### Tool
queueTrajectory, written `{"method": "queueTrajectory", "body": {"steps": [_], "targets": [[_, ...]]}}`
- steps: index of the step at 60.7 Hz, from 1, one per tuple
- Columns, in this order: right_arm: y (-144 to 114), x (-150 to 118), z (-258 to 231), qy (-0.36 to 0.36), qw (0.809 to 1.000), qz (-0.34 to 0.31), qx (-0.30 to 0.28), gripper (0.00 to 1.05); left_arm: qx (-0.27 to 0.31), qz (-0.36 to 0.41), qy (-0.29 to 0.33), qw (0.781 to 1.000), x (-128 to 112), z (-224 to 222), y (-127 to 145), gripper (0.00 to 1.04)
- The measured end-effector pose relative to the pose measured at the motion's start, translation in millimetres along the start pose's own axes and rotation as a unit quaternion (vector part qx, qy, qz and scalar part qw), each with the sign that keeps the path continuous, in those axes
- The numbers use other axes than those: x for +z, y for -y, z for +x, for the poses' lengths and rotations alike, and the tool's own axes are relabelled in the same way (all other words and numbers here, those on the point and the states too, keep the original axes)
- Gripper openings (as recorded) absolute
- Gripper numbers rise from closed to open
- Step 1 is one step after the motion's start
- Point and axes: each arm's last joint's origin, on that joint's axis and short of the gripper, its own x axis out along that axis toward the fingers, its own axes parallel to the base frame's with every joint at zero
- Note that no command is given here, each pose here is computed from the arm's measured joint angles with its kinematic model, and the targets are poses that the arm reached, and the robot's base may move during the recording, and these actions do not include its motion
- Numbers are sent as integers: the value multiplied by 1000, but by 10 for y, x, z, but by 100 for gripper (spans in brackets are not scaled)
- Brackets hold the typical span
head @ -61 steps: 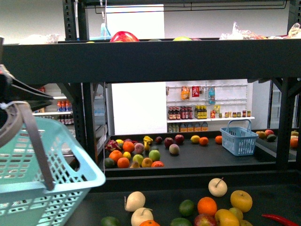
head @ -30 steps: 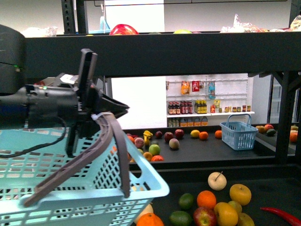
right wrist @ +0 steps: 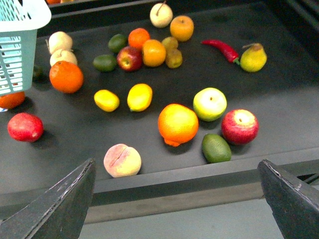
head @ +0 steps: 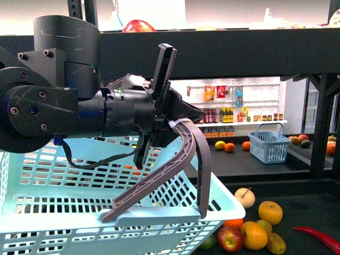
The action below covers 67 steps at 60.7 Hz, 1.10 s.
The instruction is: Pick lemon from shelf
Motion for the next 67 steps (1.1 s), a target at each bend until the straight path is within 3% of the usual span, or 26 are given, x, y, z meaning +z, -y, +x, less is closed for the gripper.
{"method": "queueTrajectory", "body": {"steps": [10,16,26,35,51,67], "targets": [[134,245,409,-31,999,2,22,97,0,0,0,1000,0,0,0,6],[237,346,804,-78,997,4,6,97,0,-1,1,1000,1,-1,-1,6],[269,268,1447,-172,985,6,-10,97,0,0,0,1000,2,-1,0,6],[100,233,2055,-217,976,-19,-5,97,0,-1,0,1000,1,0,-1,6],[-424,175,2991,-252,965,-74,7,97,1,-1,1,1000,3,-1,-2,6],[-596,41,3573,-279,958,-68,-24,97,1,0,1,1000,3,-1,-2,6]]}}
